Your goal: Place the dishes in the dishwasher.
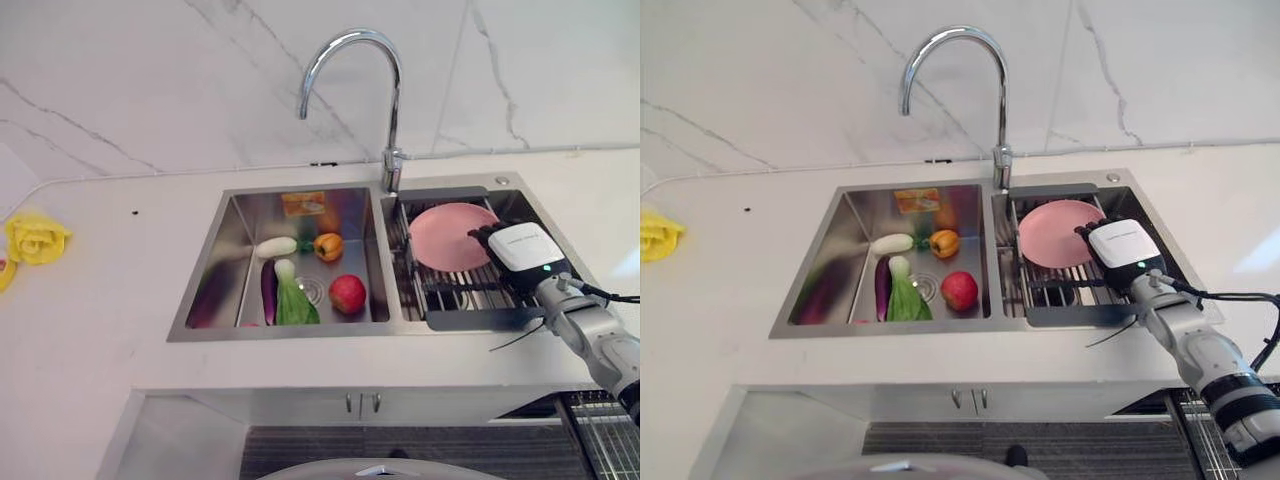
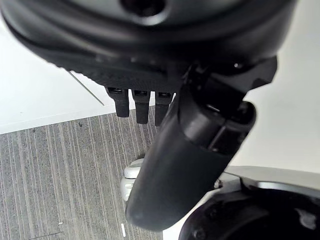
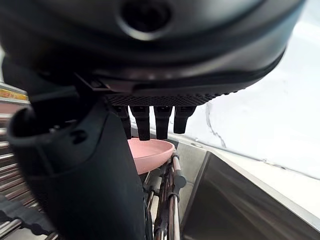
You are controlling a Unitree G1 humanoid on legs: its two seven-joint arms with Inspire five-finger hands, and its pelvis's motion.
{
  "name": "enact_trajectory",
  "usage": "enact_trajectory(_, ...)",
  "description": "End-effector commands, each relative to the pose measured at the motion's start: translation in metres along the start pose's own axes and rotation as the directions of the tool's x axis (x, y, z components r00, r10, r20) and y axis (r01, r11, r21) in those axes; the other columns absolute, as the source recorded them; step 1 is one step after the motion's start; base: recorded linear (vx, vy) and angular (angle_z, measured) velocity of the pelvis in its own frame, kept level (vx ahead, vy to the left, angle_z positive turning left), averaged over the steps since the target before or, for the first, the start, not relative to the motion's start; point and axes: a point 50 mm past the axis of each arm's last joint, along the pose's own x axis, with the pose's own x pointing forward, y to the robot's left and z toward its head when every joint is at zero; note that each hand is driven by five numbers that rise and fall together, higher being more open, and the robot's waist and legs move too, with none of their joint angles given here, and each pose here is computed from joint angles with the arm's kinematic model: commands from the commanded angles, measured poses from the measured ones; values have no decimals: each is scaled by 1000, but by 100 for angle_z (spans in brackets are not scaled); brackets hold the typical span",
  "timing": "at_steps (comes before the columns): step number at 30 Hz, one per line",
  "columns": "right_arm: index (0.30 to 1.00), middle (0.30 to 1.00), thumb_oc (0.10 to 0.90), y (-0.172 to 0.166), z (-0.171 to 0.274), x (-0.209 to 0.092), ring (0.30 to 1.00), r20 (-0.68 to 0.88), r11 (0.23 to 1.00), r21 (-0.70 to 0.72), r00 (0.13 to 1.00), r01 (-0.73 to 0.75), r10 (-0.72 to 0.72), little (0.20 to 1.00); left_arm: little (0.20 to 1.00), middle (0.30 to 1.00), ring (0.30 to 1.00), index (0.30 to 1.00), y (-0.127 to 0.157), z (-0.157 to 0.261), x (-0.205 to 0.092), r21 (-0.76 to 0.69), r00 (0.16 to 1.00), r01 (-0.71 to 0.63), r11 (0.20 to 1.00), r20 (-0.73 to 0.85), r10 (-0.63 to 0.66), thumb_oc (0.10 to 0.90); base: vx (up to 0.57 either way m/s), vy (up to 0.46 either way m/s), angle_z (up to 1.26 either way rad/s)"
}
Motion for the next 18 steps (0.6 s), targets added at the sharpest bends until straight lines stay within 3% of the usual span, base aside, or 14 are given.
enact_trajectory(1,900,900,800,-51,-1,25,900,1,967,-42,968,250,-250,900,900,900,900,900,21,16,1,67,998,-58,996,27,56,800,0,0,0)
enact_trajectory(3,900,900,800,-51,2,25,900,7,966,-31,967,256,-256,900,900,900,900,900,22,17,1,49,998,-61,997,29,60,800,0,0,0)
enact_trajectory(4,742,742,695,-51,3,25,742,7,965,-22,966,260,-260,742,900,900,900,900,22,17,1,43,998,-63,997,32,62,800,0,0,0)
enact_trajectory(5,533,533,555,-51,4,24,533,6,963,-11,963,268,-268,533,900,900,900,900,22,18,1,42,997,-64,997,33,63,800,0,0,0)
enact_trajectory(6,500,500,533,-51,5,24,500,7,962,-4,962,272,-272,500,900,900,900,900,22,18,1,40,997,-63,997,35,62,800,0,0,0)
enact_trajectory(7,364,364,442,-52,7,24,364,10,961,7,961,278,-278,364,900,900,900,900,22,20,1,42,997,-64,997,39,63,800,0,0,0)
enact_trajectory(8,300,300,400,-53,8,23,300,12,959,16,959,283,-283,300,900,900,900,900,22,21,1,46,997,-65,997,43,63,800,0,0,0)
enact_trajectory(13,300,300,400,-57,11,21,300,7,946,66,948,317,-318,300,900,900,900,900,22,21,1,51,997,-64,997,43,62,800,0,0,0)
enact_trajectory(18,300,300,400,-81,20,14,300,20,876,147,884,460,-467,300,900,900,900,900,24,25,1,71,997,-70,995,49,67,800,-10,13,-1)
